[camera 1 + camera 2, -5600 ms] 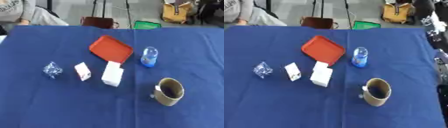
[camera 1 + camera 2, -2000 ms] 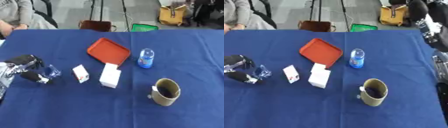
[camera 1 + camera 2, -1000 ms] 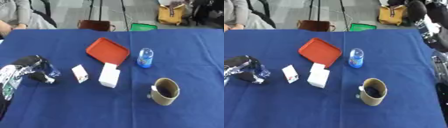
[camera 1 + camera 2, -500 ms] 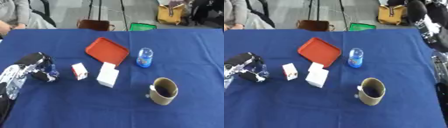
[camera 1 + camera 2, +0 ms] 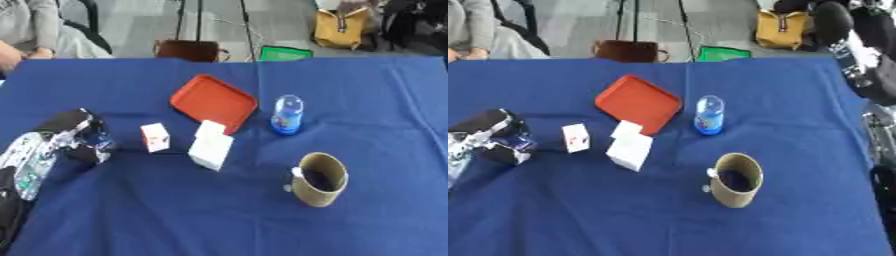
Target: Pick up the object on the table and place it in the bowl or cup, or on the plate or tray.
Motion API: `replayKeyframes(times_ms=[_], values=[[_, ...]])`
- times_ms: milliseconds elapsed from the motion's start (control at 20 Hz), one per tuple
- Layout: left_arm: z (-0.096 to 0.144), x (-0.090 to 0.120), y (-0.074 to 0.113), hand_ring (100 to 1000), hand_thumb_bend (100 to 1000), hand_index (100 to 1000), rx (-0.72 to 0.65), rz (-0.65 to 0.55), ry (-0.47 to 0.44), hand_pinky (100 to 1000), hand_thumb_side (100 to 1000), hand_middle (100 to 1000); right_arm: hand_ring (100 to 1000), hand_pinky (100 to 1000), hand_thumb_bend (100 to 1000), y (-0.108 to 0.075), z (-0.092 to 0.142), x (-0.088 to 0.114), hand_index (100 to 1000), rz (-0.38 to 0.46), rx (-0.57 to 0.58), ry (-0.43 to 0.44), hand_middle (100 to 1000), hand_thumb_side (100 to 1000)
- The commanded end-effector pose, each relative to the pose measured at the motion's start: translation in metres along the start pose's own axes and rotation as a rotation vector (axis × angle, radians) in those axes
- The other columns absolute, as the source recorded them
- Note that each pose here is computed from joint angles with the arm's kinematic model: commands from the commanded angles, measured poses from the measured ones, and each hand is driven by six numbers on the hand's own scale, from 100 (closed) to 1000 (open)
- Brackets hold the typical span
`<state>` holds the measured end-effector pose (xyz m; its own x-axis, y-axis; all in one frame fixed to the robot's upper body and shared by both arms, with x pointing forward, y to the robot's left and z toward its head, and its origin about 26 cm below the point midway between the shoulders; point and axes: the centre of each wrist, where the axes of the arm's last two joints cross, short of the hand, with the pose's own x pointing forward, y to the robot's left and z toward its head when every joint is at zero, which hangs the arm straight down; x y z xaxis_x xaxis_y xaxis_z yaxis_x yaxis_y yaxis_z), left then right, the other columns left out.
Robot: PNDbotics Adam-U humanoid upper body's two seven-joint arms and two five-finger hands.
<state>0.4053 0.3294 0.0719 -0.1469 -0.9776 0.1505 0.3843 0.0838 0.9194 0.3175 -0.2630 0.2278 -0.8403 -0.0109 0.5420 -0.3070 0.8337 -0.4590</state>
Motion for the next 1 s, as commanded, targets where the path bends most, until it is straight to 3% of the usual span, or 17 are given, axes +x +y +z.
replayKeyframes(times_ms=[50, 200, 450, 700, 750, 800, 850, 900, 950, 1000], values=[[0.0036, -0.0079, 0.0069, 521, 667, 665, -0.073, 0.029, -0.030, 594, 522, 479, 687, 754, 271, -0.0030, -0.0037, 0.0042, 792, 0.006, 0.005, -0.020, 711, 519], [0.0060, -0.0093, 0.0125, 529, 720, 673, -0.122, 0.044, -0.057, 603, 558, 486, 687, 754, 270, -0.0030, -0.0037, 0.0043, 792, 0.005, 0.005, -0.020, 711, 519], [0.0073, -0.0089, 0.0145, 519, 634, 663, -0.149, 0.043, -0.065, 600, 499, 476, 687, 754, 270, -0.0031, -0.0034, 0.0042, 792, 0.005, 0.004, -0.019, 711, 520], [0.0073, -0.0075, 0.0148, 522, 630, 665, -0.150, 0.011, -0.059, 614, 460, 478, 686, 754, 264, -0.0032, -0.0032, 0.0041, 793, 0.005, 0.003, -0.018, 711, 523], [0.0076, -0.0073, 0.0157, 510, 586, 652, -0.141, -0.003, -0.054, 613, 392, 465, 686, 755, 263, -0.0032, -0.0030, 0.0040, 793, 0.004, 0.002, -0.018, 711, 524], [0.0077, -0.0069, 0.0157, 510, 586, 652, -0.132, -0.015, -0.048, 613, 392, 465, 686, 755, 263, -0.0031, -0.0029, 0.0040, 793, 0.004, 0.002, -0.017, 711, 524], [0.0081, -0.0075, 0.0159, 480, 411, 603, -0.118, -0.023, -0.037, 598, 216, 433, 686, 755, 261, -0.0031, -0.0027, 0.0039, 793, 0.004, 0.002, -0.017, 711, 526], [0.0080, -0.0078, 0.0152, 480, 411, 603, -0.102, -0.028, -0.023, 598, 216, 433, 686, 755, 261, -0.0032, -0.0026, 0.0039, 793, 0.004, 0.002, -0.017, 711, 526], [0.0080, -0.0088, 0.0143, 454, 265, 564, -0.087, -0.030, -0.008, 584, 123, 405, 686, 755, 259, -0.0032, -0.0024, 0.0038, 793, 0.005, 0.001, -0.016, 711, 526], [0.0077, -0.0096, 0.0130, 454, 265, 564, -0.074, -0.028, 0.006, 584, 123, 405, 686, 755, 259, -0.0033, -0.0023, 0.0038, 793, 0.005, 0.001, -0.016, 711, 526]])
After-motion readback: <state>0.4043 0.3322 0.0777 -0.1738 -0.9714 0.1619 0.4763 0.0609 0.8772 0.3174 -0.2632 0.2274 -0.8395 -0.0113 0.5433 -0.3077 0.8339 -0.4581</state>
